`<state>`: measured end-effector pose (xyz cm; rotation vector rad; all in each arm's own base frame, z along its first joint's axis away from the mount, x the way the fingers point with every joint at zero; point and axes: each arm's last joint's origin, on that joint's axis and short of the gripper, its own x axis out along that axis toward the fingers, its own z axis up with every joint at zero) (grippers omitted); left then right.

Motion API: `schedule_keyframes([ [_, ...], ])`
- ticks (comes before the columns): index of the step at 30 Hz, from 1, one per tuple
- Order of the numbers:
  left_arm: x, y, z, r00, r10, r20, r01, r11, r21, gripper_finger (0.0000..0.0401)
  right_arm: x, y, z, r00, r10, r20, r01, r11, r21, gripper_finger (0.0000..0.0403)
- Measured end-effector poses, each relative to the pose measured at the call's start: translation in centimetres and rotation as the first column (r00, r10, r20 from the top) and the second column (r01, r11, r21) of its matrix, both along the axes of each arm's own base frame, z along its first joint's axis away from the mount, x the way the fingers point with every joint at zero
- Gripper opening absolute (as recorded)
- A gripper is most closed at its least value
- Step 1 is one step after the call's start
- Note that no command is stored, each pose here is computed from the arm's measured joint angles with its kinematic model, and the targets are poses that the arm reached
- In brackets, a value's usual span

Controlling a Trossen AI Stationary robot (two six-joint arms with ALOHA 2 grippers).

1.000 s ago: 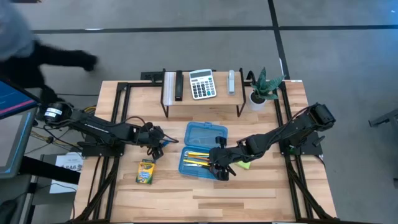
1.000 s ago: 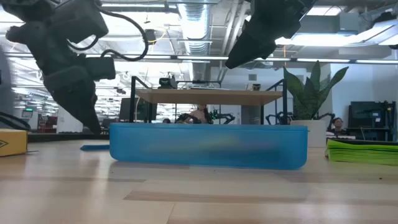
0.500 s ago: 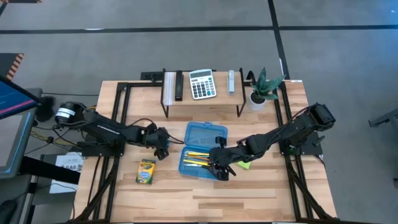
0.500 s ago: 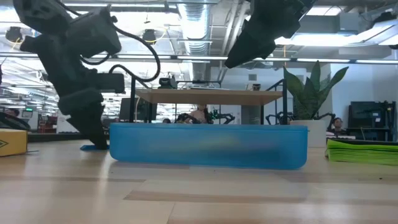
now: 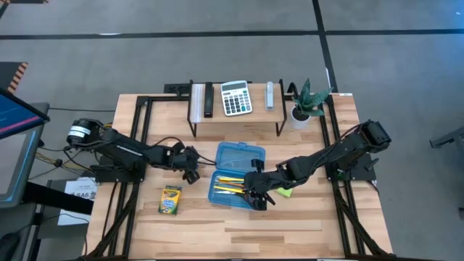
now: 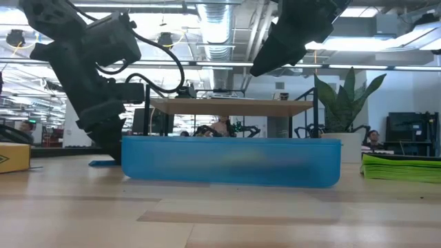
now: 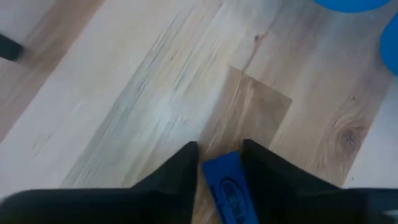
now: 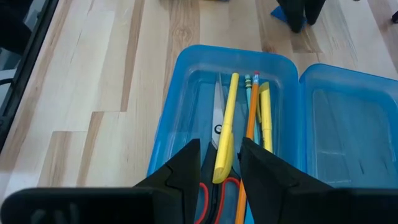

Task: Pack school essentials
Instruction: Put the blue eraser into the blue supply box

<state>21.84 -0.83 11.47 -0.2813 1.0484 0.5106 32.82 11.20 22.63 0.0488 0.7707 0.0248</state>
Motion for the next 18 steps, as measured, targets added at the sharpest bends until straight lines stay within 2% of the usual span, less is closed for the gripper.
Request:
schedule_keyframes([
  [6, 0.12, 0.02, 0.02, 1.000, 0.001, 0.012, -0.001, 1.000, -0.002, 0.0011, -0.01, 0.00, -0.01, 1.000, 0.000, -0.001, 0.000, 1.000, 0.000, 0.0131],
  [18, -0.10, -0.06, 0.79, 0.998, -0.046, 0.042, 0.047, 0.999, -0.019, 0.0000, -0.01, 0.00, -0.01, 1.000, 0.000, -0.001, 0.000, 1.000, -0.001, 0.0131],
])
